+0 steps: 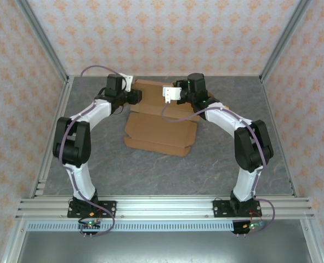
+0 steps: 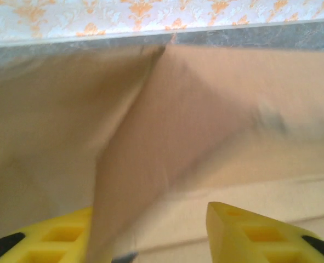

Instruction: Fold the paper box

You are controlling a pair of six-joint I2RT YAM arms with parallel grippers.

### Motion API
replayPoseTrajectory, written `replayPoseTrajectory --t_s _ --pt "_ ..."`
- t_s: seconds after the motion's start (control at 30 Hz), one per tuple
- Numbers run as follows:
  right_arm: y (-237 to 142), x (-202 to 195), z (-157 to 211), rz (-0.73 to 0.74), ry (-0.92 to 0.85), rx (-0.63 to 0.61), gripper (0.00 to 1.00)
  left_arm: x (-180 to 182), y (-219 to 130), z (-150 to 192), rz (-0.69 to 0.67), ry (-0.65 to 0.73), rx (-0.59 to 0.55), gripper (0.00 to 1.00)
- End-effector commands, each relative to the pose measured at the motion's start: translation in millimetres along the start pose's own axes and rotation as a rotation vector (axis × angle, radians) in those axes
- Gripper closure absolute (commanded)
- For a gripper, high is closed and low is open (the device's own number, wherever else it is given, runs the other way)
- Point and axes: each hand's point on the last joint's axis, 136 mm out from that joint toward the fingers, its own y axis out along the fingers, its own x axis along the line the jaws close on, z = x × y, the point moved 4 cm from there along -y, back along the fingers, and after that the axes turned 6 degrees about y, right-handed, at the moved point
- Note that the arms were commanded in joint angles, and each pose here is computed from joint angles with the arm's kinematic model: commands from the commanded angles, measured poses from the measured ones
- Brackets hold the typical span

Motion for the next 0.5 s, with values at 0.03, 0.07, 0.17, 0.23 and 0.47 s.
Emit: replayPoseTrajectory --t_s 0.03,0.07,0.17,0.23,0.47 --pt "-5 -6 1 0.001 0.016 -0.008 1.0 9 -40 9 -0.013 -0.006 -0.03 0.45" --pt "-5 -5 2 -0.001 0.016 -0.006 1.0 12 -41 19 -0.01 -0.031 -0.015 0.44" --pt "-4 -5 1 -0.003 0.016 -0.008 1.0 17 -32 42 -0.001 -0.106 0.024 0.43" --pt "-3 -5 2 -0.005 0.02 -0.008 1.0 20 -21 51 0.0 -0.156 0.021 0.44" --pt "-2 -8 -3 -0.002 0.056 -0.036 1.0 32 5 57 -0.047 -0.245 0.018 0.43"
